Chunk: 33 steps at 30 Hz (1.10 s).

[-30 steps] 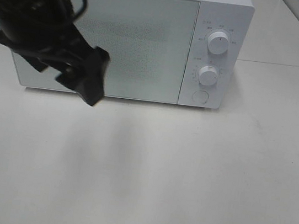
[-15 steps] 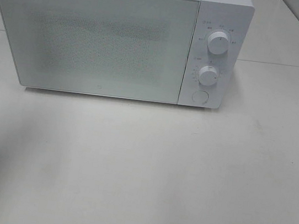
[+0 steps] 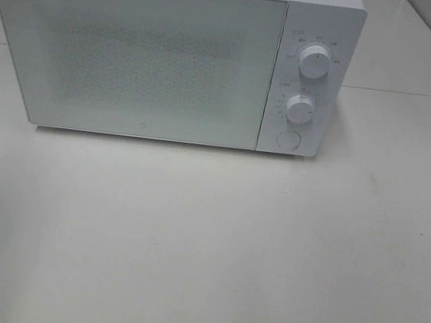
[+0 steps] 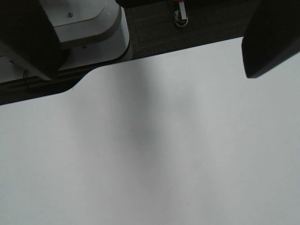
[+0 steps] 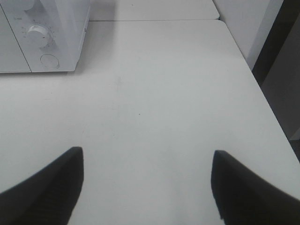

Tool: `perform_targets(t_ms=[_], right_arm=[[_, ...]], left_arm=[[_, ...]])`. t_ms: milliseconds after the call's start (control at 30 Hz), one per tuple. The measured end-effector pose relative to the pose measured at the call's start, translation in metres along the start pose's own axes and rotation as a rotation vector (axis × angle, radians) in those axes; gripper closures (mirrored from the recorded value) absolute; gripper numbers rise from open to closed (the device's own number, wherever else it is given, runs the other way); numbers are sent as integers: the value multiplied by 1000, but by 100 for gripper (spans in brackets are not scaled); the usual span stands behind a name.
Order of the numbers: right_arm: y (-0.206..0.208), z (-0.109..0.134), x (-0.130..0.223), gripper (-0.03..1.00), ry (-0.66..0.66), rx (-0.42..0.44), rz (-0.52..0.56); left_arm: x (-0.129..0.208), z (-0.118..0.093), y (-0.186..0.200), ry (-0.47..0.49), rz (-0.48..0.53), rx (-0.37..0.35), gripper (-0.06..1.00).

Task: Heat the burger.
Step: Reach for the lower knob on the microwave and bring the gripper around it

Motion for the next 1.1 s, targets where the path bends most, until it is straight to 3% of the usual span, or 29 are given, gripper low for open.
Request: perform_targets(t_ms=[100, 200, 367, 533, 867, 1100], right_arm=[[0, 0, 0, 24, 0, 0, 0], [0, 0, 0, 24, 0, 0, 0], [0, 0, 0, 24, 0, 0, 0], [0, 0, 0, 24, 1, 1, 0], [0, 0, 0, 24, 1, 1, 0], [0, 0, 0, 24, 1, 1, 0]], left_arm=[[10, 2, 1, -9, -54, -17, -3], [32, 4, -1, -19, -177, -33, -3], [50, 5, 6, -20, -256, -36, -3], [63, 4, 15, -18, -326, -31, -3], [94, 3, 42, -12, -607, -10, -3], [107, 1, 50, -9, -709, 11, -3]])
Point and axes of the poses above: a point on each arm's last joint axis where the gripper is mounted, y pointing back along that axis away from the gripper, z along the wrist's bending axis when the last joint is at zero, x = y × z, the point moved 2 cm from there along -y, pointing out along that axis toward the gripper, and after that the axes turned 5 degrees about y, right-handed, at the moved point
